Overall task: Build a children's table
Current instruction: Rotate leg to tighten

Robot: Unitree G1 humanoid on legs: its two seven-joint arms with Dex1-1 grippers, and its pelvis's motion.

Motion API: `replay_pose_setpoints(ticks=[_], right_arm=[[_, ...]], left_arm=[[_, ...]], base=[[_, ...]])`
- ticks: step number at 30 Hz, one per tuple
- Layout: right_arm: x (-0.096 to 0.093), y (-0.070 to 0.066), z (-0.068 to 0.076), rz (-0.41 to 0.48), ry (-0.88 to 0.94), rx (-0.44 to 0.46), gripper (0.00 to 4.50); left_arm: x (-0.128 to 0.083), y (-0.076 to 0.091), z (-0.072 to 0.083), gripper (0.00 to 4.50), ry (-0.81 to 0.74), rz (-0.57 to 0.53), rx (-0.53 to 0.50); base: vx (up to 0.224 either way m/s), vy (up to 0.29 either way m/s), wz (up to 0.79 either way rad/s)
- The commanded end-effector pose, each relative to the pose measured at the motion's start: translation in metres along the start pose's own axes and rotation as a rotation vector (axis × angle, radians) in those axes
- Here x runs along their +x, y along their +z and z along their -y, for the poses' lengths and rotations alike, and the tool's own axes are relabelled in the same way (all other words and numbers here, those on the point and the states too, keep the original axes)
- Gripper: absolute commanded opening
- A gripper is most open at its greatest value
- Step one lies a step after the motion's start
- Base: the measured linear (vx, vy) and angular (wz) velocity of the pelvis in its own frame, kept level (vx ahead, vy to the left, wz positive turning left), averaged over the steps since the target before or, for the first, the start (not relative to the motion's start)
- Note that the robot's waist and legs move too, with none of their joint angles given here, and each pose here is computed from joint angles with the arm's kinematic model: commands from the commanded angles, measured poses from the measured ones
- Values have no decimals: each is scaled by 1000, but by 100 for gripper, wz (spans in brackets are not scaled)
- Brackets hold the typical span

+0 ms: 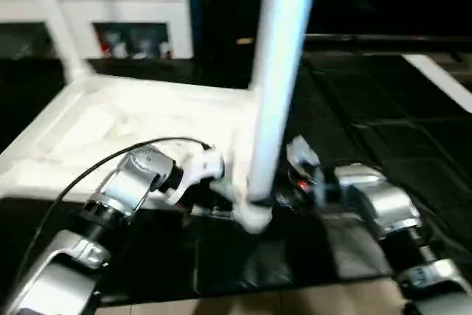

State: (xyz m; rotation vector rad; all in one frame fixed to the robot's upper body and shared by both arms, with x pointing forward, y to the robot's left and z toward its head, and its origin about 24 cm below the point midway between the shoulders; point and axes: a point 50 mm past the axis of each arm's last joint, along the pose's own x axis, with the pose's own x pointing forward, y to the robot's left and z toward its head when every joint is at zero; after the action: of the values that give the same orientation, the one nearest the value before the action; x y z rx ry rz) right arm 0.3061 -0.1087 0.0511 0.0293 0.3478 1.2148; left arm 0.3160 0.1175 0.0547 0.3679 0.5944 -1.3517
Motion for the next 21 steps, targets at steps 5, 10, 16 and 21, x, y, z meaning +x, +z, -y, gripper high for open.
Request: replay_pose_setpoints(ticks=[5,10,16,21], right_arm=[[52,-2,-3,36,-233,199,204],[74,7,-1,66,-380,218,204],[80,11,-6,87,-357,174,258],[75,6,-5,81,-345,159,310]], left_arm=[[33,37,-4,0,160,165,-140],[40,50,-13,0,313,235,-207],[39,46,-13,0,333,213,-196],[35,37,-11,0,310,181,-172]], base=[[0,0,0],[0,0,0],[0,0,0],[0,0,0]])
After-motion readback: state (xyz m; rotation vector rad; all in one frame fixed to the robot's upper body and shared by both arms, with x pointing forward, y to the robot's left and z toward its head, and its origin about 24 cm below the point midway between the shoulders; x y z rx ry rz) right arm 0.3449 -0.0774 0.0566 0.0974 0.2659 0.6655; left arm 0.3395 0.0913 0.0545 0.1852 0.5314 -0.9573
